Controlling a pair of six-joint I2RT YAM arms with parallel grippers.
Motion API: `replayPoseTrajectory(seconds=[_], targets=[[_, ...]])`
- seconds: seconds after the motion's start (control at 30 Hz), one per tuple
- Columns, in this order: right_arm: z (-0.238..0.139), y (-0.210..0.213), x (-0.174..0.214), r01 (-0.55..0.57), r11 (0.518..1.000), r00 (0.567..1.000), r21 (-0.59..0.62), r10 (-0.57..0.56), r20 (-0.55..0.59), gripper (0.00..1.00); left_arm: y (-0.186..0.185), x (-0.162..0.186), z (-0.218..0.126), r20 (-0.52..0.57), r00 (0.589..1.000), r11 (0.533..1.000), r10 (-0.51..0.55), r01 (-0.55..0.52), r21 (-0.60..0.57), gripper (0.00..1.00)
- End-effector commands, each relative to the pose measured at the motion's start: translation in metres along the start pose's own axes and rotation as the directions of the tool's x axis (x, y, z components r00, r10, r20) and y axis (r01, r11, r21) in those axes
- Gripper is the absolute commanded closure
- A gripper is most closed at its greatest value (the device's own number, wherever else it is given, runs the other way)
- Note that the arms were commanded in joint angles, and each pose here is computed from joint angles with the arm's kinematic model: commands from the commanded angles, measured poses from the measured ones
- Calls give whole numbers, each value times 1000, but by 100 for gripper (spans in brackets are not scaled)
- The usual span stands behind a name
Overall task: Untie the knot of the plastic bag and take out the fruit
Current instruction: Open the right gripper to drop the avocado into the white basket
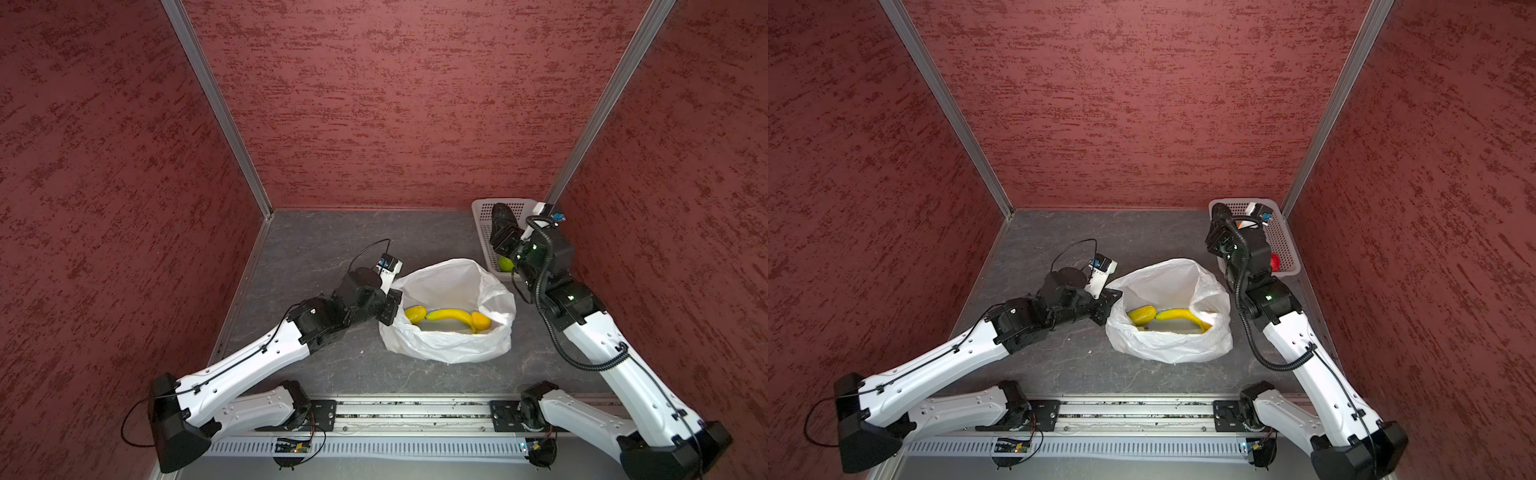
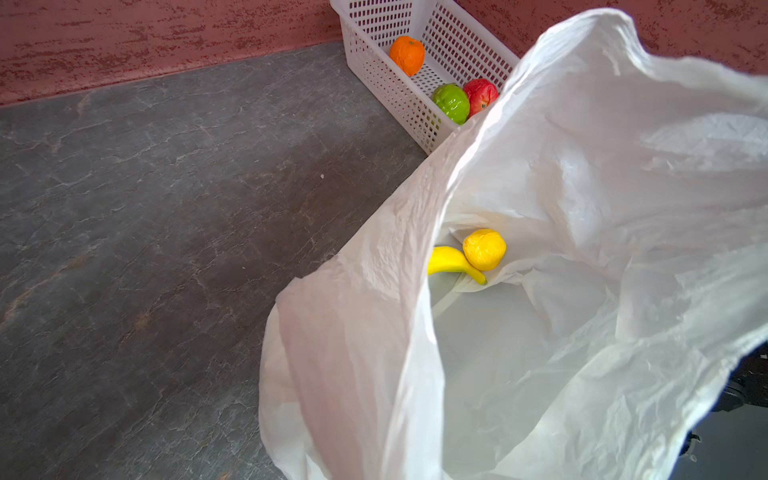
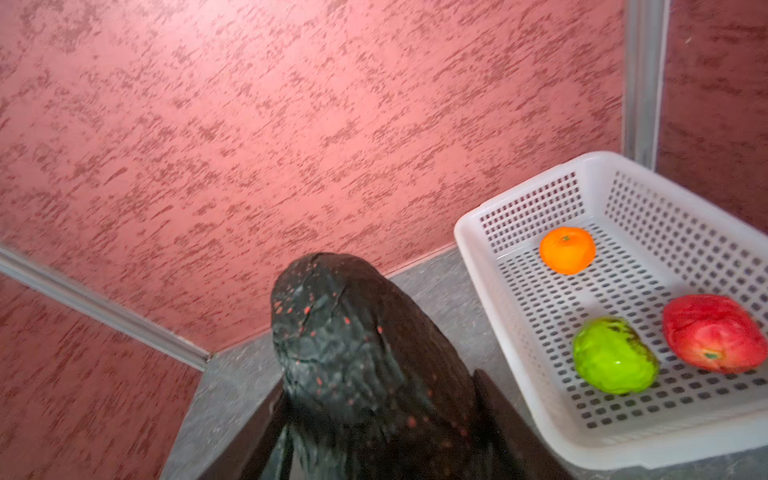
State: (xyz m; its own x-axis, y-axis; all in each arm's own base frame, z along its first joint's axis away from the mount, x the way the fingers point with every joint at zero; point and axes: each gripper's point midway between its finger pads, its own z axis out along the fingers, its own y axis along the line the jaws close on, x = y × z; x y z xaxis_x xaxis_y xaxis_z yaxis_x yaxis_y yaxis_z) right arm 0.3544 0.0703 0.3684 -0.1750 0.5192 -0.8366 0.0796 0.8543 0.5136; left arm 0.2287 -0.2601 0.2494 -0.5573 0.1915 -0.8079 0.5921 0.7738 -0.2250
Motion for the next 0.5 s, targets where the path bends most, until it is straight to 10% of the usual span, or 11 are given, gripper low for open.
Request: replayPoseTrajectory(seconds=[0.0,0.47], targets=[[3,-10,-32,1,999,995,36,-4,104,61,8,-9,-9,40,999,999,19,-17,-30,100],[105,-118,18,41,973,996,228,-22,-88,59,11,-22,-16,88,996,999,31,-28,-33,100]])
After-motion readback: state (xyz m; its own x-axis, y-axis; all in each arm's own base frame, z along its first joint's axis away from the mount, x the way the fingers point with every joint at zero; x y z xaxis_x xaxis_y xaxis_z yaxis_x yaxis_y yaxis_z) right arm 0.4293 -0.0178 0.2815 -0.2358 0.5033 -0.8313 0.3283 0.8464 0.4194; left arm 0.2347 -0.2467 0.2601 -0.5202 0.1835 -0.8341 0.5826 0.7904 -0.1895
